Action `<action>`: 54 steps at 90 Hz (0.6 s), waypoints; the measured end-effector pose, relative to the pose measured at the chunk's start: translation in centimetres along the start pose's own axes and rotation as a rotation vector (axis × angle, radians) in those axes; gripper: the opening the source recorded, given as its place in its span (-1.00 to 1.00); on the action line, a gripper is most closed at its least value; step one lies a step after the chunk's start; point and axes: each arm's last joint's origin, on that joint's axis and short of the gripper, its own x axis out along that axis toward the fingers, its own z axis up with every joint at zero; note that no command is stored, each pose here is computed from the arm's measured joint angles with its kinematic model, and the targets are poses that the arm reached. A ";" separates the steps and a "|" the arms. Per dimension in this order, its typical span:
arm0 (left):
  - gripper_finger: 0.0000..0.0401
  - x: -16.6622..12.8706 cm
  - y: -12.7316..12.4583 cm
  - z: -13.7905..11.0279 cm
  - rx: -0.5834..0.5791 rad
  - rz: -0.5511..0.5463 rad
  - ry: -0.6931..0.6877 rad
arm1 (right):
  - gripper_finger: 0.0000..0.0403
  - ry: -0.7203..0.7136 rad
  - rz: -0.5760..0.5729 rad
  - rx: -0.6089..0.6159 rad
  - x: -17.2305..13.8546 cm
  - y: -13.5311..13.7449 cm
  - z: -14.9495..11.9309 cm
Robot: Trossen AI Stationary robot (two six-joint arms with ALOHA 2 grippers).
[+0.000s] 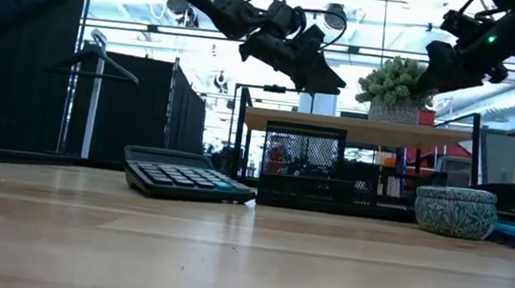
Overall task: Pick and place office supplies into organizer
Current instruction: Remove the gray patterned vase plant from the wooden shelf
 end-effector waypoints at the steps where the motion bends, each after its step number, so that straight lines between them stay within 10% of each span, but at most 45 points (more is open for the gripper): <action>1: 0.63 0.0 0.0 0.0 0.000 0.000 0.000 | 0.46 0.001 0.005 0.000 0.1 -0.1 0.0; 54: 0.63 0.1 -0.1 0.0 0.026 0.000 -0.002 | 0.46 0.049 0.203 0.005 3.0 -1.8 0.4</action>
